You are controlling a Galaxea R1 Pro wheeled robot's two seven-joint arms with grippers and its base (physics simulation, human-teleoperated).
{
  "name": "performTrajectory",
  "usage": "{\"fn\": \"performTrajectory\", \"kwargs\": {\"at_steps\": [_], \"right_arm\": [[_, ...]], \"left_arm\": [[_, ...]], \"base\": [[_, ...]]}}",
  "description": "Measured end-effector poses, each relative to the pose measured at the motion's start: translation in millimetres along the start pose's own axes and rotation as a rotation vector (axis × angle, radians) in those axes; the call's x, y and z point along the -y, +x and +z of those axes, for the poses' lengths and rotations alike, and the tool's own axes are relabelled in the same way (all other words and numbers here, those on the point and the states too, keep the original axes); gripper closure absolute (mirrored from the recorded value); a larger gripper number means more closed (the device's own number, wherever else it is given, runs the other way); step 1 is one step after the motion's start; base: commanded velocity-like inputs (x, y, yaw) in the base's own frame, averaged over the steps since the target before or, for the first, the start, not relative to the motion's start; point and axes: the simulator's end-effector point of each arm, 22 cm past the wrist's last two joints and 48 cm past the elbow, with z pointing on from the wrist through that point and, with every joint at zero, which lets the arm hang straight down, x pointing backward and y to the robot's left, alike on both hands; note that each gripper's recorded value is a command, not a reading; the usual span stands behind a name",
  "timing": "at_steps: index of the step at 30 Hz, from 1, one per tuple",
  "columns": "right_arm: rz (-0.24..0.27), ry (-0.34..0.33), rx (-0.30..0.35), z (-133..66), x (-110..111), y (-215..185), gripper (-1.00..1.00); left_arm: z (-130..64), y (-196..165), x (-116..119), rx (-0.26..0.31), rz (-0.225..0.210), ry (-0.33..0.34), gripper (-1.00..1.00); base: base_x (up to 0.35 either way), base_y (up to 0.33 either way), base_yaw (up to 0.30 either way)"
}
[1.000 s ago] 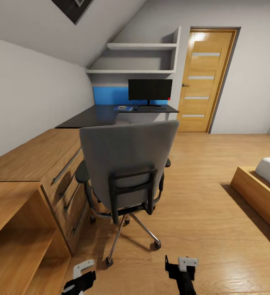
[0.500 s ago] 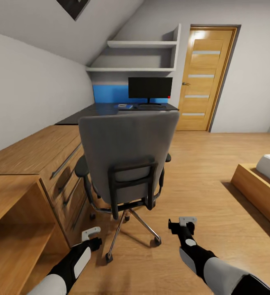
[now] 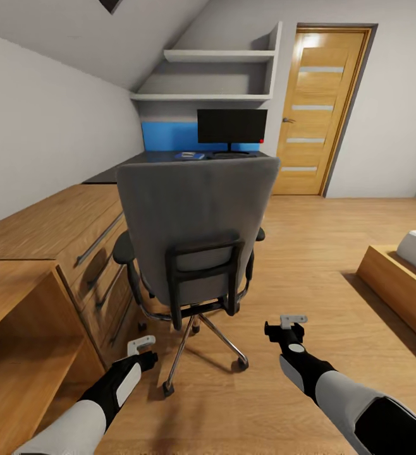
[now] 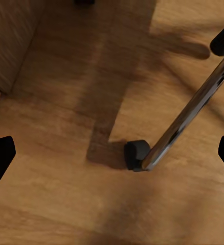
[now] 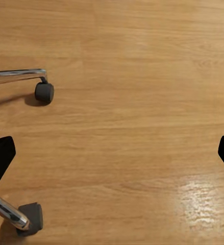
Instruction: In the bedroom, organize the workspace by keeping the computer under the desk, ensuring the monitor is on the desk, placing the keyboard on the desk next to the monitor, placing the mouse on the desk next to the keyboard, moving the folder from the swivel chair onto the desk next to the mouse, stacking the notebook on top of the folder with the pen on top of the notebook, and positioning the swivel chair next to the desk.
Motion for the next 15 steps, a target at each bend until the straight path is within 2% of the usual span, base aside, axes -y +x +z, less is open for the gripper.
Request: {"fn": "performTrajectory", "kwargs": {"at_steps": [3,5,8,10,14,15], "right_arm": [[0.000,-0.004,-0.011,2.9,-3.1,5.4,-1.00],[0.000,-0.007,-0.017,4.8,-5.6,8.7,-1.00],[0.001,-0.009,-0.027,8.5,-8.1,11.5,-1.00],[0.010,-0.031,-0.035,13.6,-25.9,-17.0,-1.00],[0.013,-0.042,-0.044,16.5,-33.9,-34.4,-1.00],[0.012,-0.052,-0.029,16.8,-39.5,-42.5,-1.00]], "left_arm": [[3.8,-5.5,-1.2,0.009,-0.001,-0.003,-1.00],[5.2,-24.7,3.5,0.028,-0.003,0.002,-1.00],[8.7,-30.2,6.8,0.021,-0.001,0.005,-1.00],[4.4,-51.0,16.4,0.048,-0.002,0.023,-1.00],[-3.2,-80.7,24.8,0.108,-0.011,0.045,-1.00],[3.3,-67.4,10.5,0.087,-0.007,0.020,-1.00]], "base": [[0.000,0.000,0.000],[0.000,0.000,0.000],[0.000,0.000,0.000],[0.000,0.000,0.000],[0.000,0.000,0.000],[0.000,0.000,0.000]]}}
